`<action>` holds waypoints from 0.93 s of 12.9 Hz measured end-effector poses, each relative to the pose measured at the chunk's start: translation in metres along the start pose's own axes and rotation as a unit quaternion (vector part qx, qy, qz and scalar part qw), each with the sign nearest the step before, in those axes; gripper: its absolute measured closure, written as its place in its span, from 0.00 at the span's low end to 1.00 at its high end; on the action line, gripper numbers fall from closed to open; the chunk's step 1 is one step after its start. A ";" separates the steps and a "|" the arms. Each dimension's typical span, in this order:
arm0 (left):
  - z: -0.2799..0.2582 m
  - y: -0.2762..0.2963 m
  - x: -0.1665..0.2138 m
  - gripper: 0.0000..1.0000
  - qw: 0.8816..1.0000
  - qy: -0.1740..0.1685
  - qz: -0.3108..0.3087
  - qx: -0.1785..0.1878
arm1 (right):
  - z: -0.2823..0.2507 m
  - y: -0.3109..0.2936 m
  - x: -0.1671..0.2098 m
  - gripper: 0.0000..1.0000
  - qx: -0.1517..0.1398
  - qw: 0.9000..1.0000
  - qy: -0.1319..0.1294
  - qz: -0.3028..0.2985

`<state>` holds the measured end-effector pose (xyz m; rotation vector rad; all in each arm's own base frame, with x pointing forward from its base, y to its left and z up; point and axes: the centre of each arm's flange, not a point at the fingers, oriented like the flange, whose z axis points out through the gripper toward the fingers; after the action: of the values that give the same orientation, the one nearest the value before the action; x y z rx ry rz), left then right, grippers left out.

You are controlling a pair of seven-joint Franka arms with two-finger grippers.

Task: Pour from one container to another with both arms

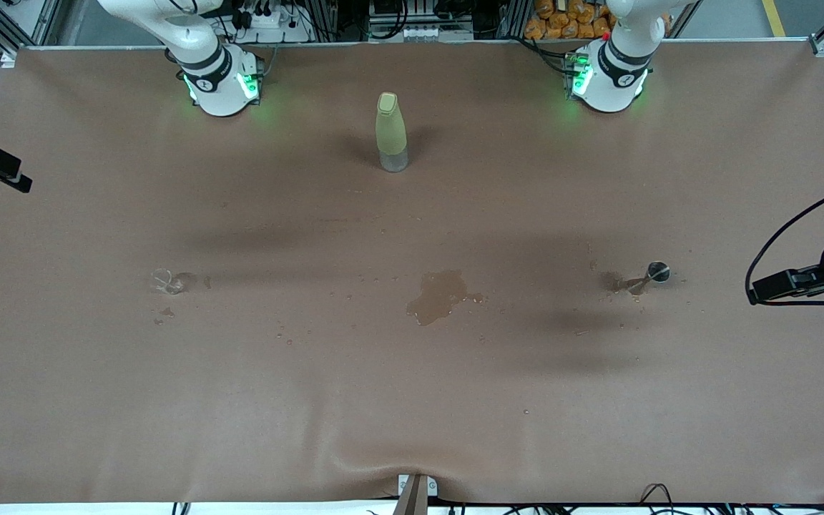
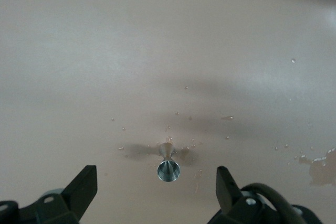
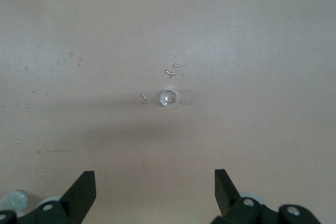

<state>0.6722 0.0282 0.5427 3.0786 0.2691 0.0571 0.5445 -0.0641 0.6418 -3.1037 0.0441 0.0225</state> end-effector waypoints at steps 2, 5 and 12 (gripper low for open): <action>-0.005 -0.004 -0.001 0.00 1.000 0.004 -0.008 0.002 | -0.004 -0.001 -0.001 0.00 0.000 1.000 0.000 -0.002; -0.011 -0.007 -0.002 0.00 1.000 0.008 -0.011 0.003 | -0.007 -0.012 -0.002 0.00 0.000 1.000 -0.002 -0.012; -0.014 0.014 -0.007 0.00 1.000 0.012 0.001 0.009 | -0.005 -0.019 0.000 0.00 -0.001 1.000 -0.004 -0.018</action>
<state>0.6676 0.0141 0.5575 3.0972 0.2699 0.0919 0.5448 -0.0451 0.6474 -3.1048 -0.0113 0.0343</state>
